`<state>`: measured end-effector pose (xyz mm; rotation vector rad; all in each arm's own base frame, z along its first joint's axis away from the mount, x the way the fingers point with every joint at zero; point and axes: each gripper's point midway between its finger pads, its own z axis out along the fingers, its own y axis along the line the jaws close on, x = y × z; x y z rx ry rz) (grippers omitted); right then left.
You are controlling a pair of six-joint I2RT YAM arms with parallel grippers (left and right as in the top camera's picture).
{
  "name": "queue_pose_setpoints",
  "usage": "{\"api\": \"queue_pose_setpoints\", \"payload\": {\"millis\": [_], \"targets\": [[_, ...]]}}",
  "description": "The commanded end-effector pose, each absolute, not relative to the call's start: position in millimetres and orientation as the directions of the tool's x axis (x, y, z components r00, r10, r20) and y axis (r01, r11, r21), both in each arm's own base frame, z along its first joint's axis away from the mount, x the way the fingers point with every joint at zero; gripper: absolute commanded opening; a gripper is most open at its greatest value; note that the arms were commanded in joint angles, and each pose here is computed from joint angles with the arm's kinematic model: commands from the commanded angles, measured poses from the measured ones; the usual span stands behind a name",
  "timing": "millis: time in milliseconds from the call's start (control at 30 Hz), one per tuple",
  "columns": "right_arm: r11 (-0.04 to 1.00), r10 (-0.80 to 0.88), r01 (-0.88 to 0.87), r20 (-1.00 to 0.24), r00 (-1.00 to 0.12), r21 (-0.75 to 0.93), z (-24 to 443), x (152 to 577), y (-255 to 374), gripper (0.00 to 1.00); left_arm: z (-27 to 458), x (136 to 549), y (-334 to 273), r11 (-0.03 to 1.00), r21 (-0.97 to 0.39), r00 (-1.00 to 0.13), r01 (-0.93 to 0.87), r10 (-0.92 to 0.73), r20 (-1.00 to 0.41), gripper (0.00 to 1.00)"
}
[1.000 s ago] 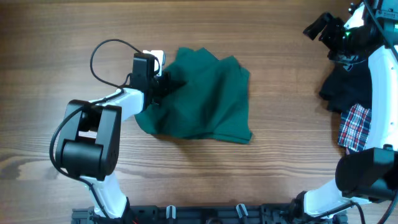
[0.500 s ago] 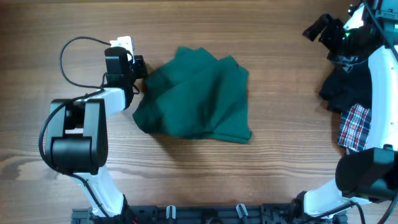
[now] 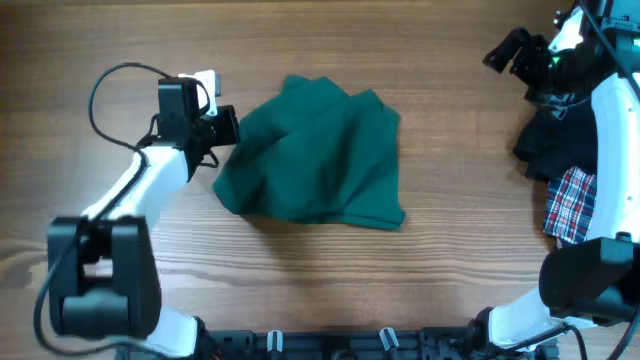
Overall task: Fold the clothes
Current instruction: 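Lift the left gripper away and move the right gripper toward the garment, then grasp the green garment's right side with the right gripper and pull right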
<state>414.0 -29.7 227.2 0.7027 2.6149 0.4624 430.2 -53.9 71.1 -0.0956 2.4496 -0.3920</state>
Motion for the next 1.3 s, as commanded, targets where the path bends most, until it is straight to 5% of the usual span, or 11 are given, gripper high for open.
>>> {"api": "queue_pose_setpoints", "payload": {"millis": [0,133,200,333,400,467,500,600,800,1267], "targets": [[0.854,0.455,0.341,-0.244,-0.857,0.392,217,406,-10,1.00,133,417,-56,0.949,-0.301,-0.725,0.088,-0.146,-0.673,0.07],[0.863,0.396,0.309,-0.156,-0.905,0.399,212,387,25,1.00,174,383,-54,0.950,-0.299,-0.711,0.086,-0.152,-0.687,0.16],[0.834,0.340,0.258,-0.087,-0.936,0.488,218,376,60,1.00,189,367,-49,0.957,-0.282,-0.703,0.066,-0.157,-0.694,0.33],[0.845,0.219,0.169,-0.039,-0.975,0.507,216,357,110,0.90,198,354,-45,0.960,-0.276,-0.699,0.049,-0.164,-0.696,0.34],[0.860,0.130,0.112,-0.002,-0.991,0.498,205,339,141,0.66,191,353,-45,0.960,-0.278,-0.717,0.039,-0.167,-0.677,0.33],[0.875,0.071,0.092,0.062,-0.996,0.475,185,317,169,0.15,186,353,-45,0.957,-0.289,-0.730,0.022,-0.182,-0.659,0.33],[0.887,0.065,0.101,0.096,-0.993,0.450,174,307,177,0.04,184,353,-45,0.957,-0.289,-0.733,0.021,-0.181,-0.655,0.33],[0.942,0.138,0.185,0.177,-0.974,0.280,131,278,181,0.04,182,353,-45,0.957,-0.288,-0.737,0.019,-0.181,-0.651,0.34],[0.952,0.148,0.208,0.257,-0.955,0.226,84,244,193,0.04,183,354,-45,0.957,-0.289,-0.736,0.020,-0.181,-0.652,0.35],[0.954,0.156,0.173,0.089,-0.984,0.244,21,264,184,0.04,183,354,-45,0.957,-0.289,-0.735,0.021,-0.181,-0.653,0.40]]}}
